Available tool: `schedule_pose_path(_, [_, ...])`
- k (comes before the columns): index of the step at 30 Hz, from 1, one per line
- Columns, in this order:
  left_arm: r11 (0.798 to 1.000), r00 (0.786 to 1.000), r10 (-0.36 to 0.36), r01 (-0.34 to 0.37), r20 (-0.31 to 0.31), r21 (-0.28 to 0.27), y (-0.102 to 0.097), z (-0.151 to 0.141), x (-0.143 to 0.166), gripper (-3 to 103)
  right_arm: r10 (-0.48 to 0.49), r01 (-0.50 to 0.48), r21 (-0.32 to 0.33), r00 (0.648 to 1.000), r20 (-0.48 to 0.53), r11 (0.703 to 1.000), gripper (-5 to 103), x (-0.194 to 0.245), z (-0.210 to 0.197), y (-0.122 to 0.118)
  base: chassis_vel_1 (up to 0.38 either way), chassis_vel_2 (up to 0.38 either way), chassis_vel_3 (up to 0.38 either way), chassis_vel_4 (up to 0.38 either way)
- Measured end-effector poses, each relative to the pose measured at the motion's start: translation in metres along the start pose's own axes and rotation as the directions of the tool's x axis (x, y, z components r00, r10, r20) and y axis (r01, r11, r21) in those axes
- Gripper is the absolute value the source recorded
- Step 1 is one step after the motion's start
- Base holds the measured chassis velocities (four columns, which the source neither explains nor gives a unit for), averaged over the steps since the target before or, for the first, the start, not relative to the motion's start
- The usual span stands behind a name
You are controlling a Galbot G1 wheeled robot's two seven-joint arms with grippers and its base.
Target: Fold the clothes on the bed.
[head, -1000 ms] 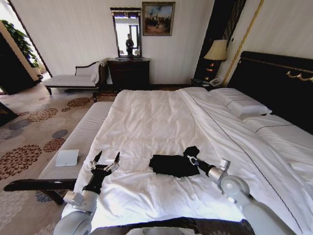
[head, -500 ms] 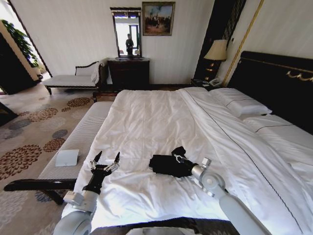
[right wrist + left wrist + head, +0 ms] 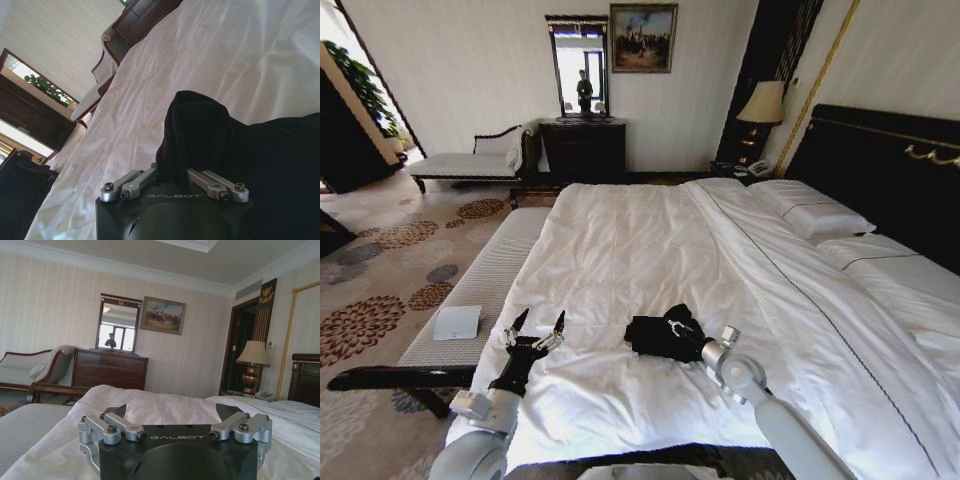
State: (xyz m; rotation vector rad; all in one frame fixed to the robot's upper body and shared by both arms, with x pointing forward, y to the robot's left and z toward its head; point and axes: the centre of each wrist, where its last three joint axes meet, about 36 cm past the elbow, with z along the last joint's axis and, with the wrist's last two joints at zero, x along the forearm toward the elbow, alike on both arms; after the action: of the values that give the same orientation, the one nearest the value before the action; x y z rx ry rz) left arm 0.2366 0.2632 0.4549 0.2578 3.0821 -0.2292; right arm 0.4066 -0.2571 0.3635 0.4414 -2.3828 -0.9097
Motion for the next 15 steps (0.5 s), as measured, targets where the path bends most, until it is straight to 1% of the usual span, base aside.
schedule_pose_path(5, [1.0,1.0,0.0,0.0,0.0,0.0,0.0,0.0,0.0,100,-0.015,0.015,-0.004,1.0,-0.007,1.0,6,-0.007,0.007,0.007,0.0,0.0,0.0,0.0])
schedule_pose_path(13, [1.0,1.0,0.0,0.0,0.0,0.0,0.0,0.0,0.0,100,-0.009,0.009,0.007,1.0,-0.02,1.0,6,-0.013,0.015,0.006,0.0,0.0,0.0,0.0])
schedule_pose_path(14, [1.0,1.0,0.0,0.0,0.0,0.0,0.0,0.0,0.0,100,-0.014,0.014,0.014,1.0,-0.024,1.0,3,-0.014,0.018,0.007,0.0,0.0,0.0,0.0])
schedule_pose_path(15, [1.0,1.0,0.0,0.0,0.0,0.0,0.0,0.0,0.0,100,-0.015,0.016,0.025,1.0,-0.027,1.0,8,-0.016,0.019,0.008,0.0,0.0,0.0,0.0])
